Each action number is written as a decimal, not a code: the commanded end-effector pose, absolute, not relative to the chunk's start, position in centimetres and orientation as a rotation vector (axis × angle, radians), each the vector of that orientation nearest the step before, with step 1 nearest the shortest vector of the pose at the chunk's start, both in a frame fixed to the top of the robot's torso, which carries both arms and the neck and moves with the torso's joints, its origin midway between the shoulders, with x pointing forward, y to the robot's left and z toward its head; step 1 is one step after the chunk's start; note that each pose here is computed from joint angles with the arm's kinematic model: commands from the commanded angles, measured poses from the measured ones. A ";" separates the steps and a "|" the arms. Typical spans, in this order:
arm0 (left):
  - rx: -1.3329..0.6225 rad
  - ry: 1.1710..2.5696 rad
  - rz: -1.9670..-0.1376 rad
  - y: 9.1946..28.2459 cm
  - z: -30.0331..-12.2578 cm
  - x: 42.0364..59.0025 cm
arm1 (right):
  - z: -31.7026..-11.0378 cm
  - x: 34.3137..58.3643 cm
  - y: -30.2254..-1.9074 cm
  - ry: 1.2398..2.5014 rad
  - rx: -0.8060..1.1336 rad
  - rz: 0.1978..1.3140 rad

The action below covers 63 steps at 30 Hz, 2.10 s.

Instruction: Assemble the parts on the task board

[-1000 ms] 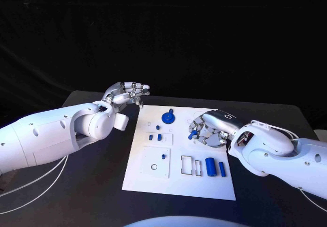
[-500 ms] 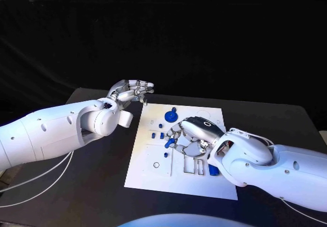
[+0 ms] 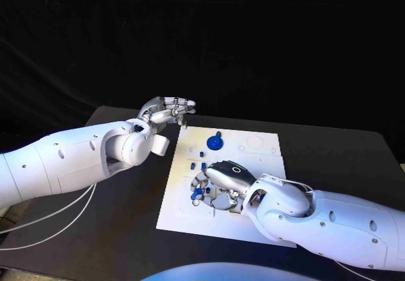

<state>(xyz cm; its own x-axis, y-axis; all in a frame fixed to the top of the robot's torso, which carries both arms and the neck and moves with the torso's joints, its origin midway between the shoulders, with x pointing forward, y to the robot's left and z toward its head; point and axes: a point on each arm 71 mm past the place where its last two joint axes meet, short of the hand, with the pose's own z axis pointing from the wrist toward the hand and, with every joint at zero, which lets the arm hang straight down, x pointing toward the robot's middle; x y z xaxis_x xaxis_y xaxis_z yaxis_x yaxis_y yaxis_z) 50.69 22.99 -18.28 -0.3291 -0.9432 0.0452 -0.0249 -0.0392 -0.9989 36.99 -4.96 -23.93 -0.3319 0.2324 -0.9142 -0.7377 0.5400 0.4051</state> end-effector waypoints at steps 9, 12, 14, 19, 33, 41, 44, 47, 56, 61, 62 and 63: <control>-1.068 1.445 -1.507 22.8 -18.1 50.7 | -25.3 36.9 -4.7 1.657 -0.548 0.996; -1.067 1.446 -1.507 22.7 -18.1 50.7 | -25.5 36.9 -4.7 1.670 -0.553 0.987; -1.067 1.446 -1.507 22.7 -18.1 50.7 | -25.6 37.0 -4.8 1.676 -0.555 0.979; -1.068 1.446 -1.507 22.8 -18.1 50.6 | -25.9 37.0 -4.8 1.688 -0.559 0.965; -1.069 1.449 -1.507 22.8 -18.1 50.6 | -26.2 36.6 -4.0 1.685 -0.579 0.957; -1.070 1.456 -1.507 22.8 -18.1 50.6 | -26.2 36.7 -4.0 1.684 -0.561 0.949; -1.071 1.457 -1.507 22.8 -18.2 50.6 | -26.1 36.7 -4.1 1.668 -0.545 0.950; -1.071 1.458 -1.508 22.8 -18.2 50.6 | -25.9 36.7 -4.3 1.643 -0.527 0.961; -1.072 1.460 -1.507 22.9 -18.2 50.6 | -24.0 36.3 -6.3 1.521 -0.399 1.041; -1.072 1.460 -1.507 23.0 -18.2 50.6 | -21.9 37.4 -10.0 1.537 -0.167 1.095; -1.073 1.460 -1.506 23.1 -18.2 50.6 | -21.6 37.8 -11.0 1.563 -0.117 1.090; -1.073 1.460 -1.505 23.1 -18.2 50.5 | -21.3 38.3 -12.3 1.602 -0.057 1.077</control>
